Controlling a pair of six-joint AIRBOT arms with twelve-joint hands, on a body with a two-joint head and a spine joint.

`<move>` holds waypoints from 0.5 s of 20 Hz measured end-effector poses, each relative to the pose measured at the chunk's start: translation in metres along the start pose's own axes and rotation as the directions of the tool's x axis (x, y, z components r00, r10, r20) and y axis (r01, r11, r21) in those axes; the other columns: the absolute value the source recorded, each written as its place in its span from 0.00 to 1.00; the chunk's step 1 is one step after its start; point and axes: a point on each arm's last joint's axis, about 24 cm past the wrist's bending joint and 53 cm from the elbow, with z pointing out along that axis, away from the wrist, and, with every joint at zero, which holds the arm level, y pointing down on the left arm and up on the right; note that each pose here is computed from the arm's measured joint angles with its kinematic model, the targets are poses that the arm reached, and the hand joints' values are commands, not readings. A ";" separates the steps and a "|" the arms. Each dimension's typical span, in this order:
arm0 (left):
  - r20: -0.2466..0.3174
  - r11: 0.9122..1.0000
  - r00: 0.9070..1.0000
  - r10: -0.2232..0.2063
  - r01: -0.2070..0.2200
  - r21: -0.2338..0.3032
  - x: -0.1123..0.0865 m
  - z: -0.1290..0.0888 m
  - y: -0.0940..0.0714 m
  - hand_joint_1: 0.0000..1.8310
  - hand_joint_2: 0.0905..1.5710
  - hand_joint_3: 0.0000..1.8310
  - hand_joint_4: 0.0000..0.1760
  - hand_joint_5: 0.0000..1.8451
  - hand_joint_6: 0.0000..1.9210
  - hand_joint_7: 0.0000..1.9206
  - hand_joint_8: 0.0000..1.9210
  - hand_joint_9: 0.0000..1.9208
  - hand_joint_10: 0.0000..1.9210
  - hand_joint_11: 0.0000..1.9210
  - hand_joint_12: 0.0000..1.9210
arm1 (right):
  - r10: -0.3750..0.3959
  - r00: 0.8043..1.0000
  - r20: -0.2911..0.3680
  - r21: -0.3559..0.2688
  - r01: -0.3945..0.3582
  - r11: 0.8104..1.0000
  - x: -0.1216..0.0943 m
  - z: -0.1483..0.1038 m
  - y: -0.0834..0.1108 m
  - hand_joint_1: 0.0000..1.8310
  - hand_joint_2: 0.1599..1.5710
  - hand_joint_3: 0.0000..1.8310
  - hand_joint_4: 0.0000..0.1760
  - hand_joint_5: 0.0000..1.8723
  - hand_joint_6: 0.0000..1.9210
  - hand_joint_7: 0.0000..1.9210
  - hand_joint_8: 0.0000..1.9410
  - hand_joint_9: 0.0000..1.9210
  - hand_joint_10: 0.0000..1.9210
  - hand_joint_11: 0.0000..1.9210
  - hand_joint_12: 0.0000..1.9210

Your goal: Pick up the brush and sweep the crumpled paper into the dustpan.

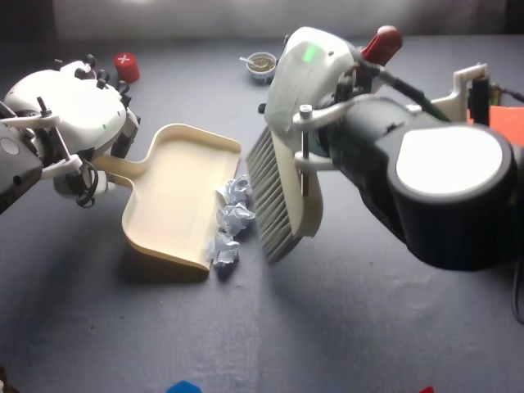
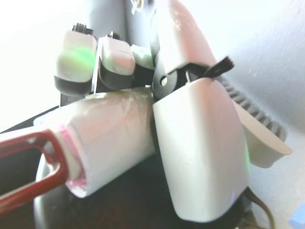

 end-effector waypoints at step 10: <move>-0.014 1.000 1.000 0.002 -0.002 0.000 0.009 -0.001 -0.002 0.52 0.76 0.00 0.68 0.42 0.67 0.19 0.00 0.16 0.00 0.00 0.39 | -0.058 0.995 -0.078 0.013 0.059 0.998 0.018 -0.001 -0.005 0.80 0.76 0.00 0.00 0.48 1.00 0.55 1.00 0.66 1.00 0.72 1.00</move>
